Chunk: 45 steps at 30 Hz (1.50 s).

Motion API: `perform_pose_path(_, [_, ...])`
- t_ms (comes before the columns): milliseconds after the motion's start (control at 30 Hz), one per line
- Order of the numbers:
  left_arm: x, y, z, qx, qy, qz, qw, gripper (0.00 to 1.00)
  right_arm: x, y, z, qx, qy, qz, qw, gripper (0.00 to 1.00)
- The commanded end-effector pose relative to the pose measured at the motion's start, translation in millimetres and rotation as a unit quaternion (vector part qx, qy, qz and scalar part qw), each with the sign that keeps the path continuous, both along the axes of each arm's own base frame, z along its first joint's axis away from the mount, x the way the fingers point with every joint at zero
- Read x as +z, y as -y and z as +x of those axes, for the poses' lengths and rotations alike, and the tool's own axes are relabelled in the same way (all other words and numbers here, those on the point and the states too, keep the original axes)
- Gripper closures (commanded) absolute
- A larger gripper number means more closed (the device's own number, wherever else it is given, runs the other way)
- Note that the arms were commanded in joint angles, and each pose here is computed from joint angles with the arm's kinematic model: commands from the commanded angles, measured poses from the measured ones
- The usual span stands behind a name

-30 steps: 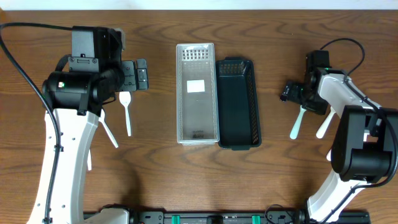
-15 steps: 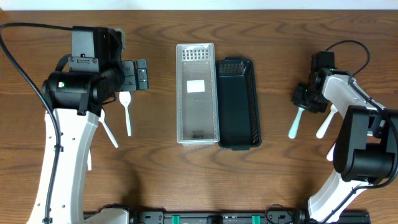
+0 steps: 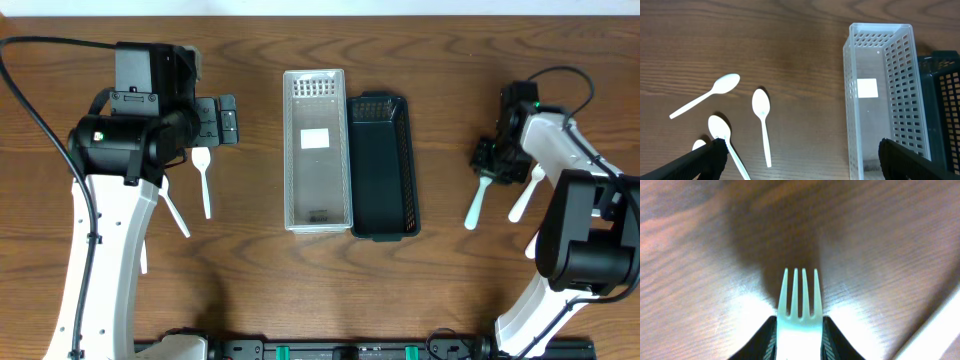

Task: Pack container
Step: 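Lift fork with right gripper and place it in black basket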

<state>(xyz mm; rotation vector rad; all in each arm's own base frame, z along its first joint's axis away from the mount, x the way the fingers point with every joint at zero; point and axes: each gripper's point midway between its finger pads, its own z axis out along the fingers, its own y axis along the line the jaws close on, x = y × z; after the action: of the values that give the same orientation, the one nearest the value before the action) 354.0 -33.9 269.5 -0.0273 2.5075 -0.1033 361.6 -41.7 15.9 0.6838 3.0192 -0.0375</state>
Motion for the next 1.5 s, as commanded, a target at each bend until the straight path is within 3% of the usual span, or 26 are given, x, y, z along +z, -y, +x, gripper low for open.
perform_pose_path(0, [1.4,-2.8,1.4,0.003,0.001,0.006,1.0,0.02,70.3,-7.1,44.2,0.022,0.088,-0.005,0.996,0.99])
perform_pose_path(100, [1.4,-2.9,1.4,0.003,0.001,0.006,1.0,0.02,123.4,-33.9,57.9,0.072,0.126,-0.008,0.989,0.99])
perform_pose_path(267, [1.3,-2.9,1.3,0.003,0.001,0.006,1.0,0.02,165.3,-101.9,62.7,0.158,0.159,0.001,0.975,0.99])
perform_pose_path(500, [-3.4,-3.5,-5.2,0.003,-0.015,0.008,1.0,0.02,147.6,-192.6,40.6,0.264,0.138,0.014,0.955,0.98])
perform_pose_path(733, [-6.6,-3.8,-10.0,0.002,-0.027,0.009,1.0,0.02,108.8,-226.1,25.2,0.305,0.083,0.015,0.948,0.96])
perform_pose_path(767, [-6.7,-3.9,-10.2,0.002,-0.027,0.009,1.0,0.02,103.5,-227.0,24.0,0.307,0.076,0.015,0.949,0.94])
perform_pose_path(867, [-7.0,-4.0,-10.7,0.002,-0.028,0.009,1.0,0.02,92.4,-227.3,20.5,0.309,0.057,0.013,0.949,0.72])
perform_pose_path(1067, [-3.7,-4.4,-12.9,0.003,-0.024,0.01,1.0,0.02,104.3,-229.7,29.4,0.309,0.086,0.016,0.947,0.63])
perform_pose_path(1200, [9.6,-14.1,-18.8,0.019,-0.002,0.029,0.999,0.02,137.2,-212.6,44.2,0.306,0.134,0.014,0.943,0.36])
perform_pose_path(1400, [19.4,-34.0,-28.4,0.066,0.009,0.025,0.997,0.02,187.7,-170.8,55.4,0.268,0.199,0.003,0.943,0.34])
perform_pose_path(1467, [10.3,-43.6,-25.4,0.086,-0.007,0.022,0.996,0.02,199.9,-152.3,57.7,0.248,0.213,-0.002,0.945,0.26])
